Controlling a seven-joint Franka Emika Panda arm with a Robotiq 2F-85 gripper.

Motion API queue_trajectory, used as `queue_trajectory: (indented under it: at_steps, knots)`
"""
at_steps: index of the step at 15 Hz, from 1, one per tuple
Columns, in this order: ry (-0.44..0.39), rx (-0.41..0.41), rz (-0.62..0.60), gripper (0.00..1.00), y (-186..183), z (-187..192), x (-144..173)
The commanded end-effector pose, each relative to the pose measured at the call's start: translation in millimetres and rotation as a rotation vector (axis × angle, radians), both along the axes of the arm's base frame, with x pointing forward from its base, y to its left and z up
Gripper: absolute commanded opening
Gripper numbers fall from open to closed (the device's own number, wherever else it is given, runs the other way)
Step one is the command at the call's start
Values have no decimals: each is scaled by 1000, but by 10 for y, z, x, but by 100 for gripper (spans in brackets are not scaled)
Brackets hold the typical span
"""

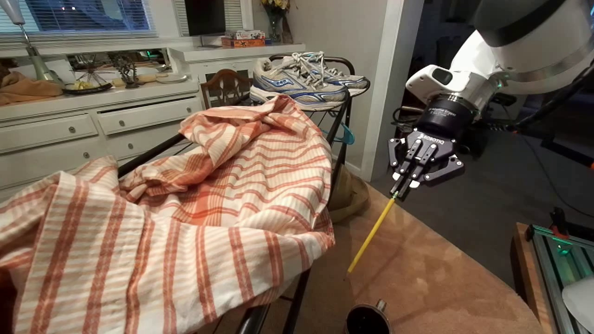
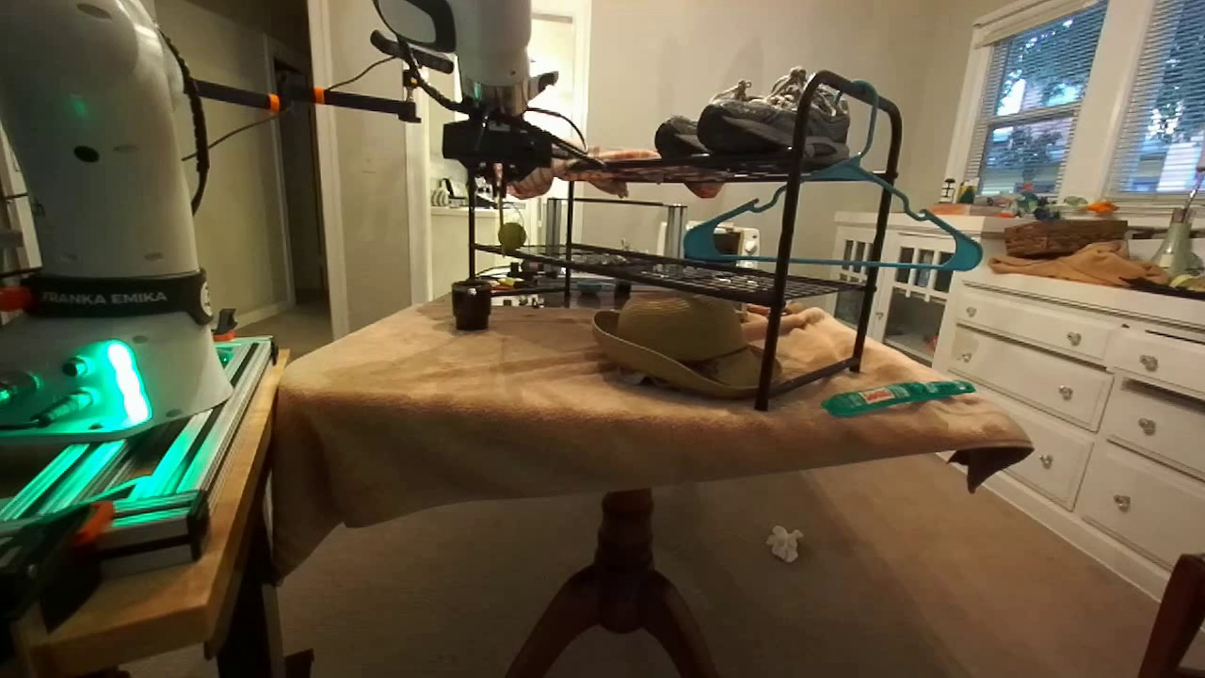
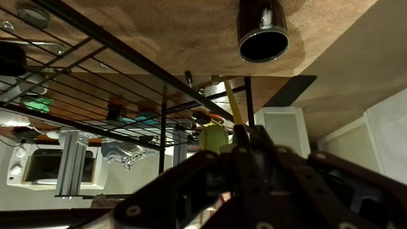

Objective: Remove the brown mug from the rack then take the yellow pencil out of the mug.

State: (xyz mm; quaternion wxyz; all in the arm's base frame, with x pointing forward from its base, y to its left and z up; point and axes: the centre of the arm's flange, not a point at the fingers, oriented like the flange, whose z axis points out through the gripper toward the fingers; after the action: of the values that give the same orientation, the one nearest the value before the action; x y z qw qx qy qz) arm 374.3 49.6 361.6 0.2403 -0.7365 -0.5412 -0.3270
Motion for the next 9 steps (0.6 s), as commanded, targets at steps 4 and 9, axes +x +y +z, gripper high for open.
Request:
queue_trajectory:
  at_steps: [4, 9]
  knots:
    - [148, 140, -160, 2, -190, -593, -77]
    - [282, 246, -320, 2, -285, -1174, -65]
